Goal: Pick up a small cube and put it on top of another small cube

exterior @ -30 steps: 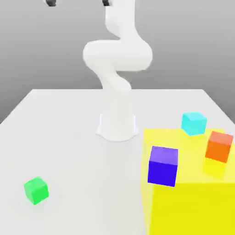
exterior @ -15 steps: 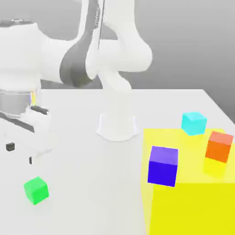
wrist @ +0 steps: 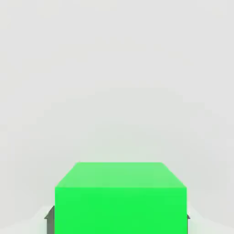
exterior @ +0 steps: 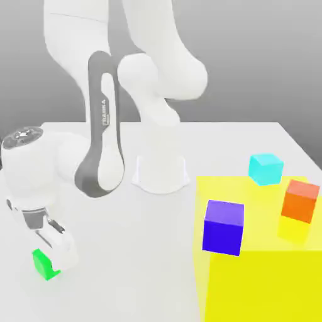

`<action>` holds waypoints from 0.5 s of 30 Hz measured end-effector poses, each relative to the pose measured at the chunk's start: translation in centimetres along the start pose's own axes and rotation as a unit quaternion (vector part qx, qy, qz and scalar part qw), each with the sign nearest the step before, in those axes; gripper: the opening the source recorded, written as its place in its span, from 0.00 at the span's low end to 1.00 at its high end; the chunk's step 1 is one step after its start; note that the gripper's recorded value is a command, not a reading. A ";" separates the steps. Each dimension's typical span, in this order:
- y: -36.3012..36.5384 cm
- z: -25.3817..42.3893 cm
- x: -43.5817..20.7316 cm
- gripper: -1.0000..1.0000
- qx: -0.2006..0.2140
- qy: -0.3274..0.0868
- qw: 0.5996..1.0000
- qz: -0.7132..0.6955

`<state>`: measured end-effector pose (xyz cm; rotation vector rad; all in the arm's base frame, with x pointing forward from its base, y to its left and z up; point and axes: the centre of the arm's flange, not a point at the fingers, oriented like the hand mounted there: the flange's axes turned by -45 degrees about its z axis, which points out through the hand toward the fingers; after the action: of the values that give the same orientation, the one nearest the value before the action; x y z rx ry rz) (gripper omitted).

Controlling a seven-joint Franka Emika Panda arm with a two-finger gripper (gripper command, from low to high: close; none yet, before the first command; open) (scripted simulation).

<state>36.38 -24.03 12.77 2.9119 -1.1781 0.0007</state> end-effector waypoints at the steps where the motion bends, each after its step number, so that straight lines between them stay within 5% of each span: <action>1: 0.0 -0.4 0.0 0.00 0.000 0.000 1.000 0.000; 8: -1.1 -7.9 1.3 0.00 0.011 0.015 1.000 0.000; 15: -21.9 -20.5 -2.1 0.00 0.073 0.025 0.995 -0.062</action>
<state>50.07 -6.84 33.26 3.0849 -1.0311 0.1651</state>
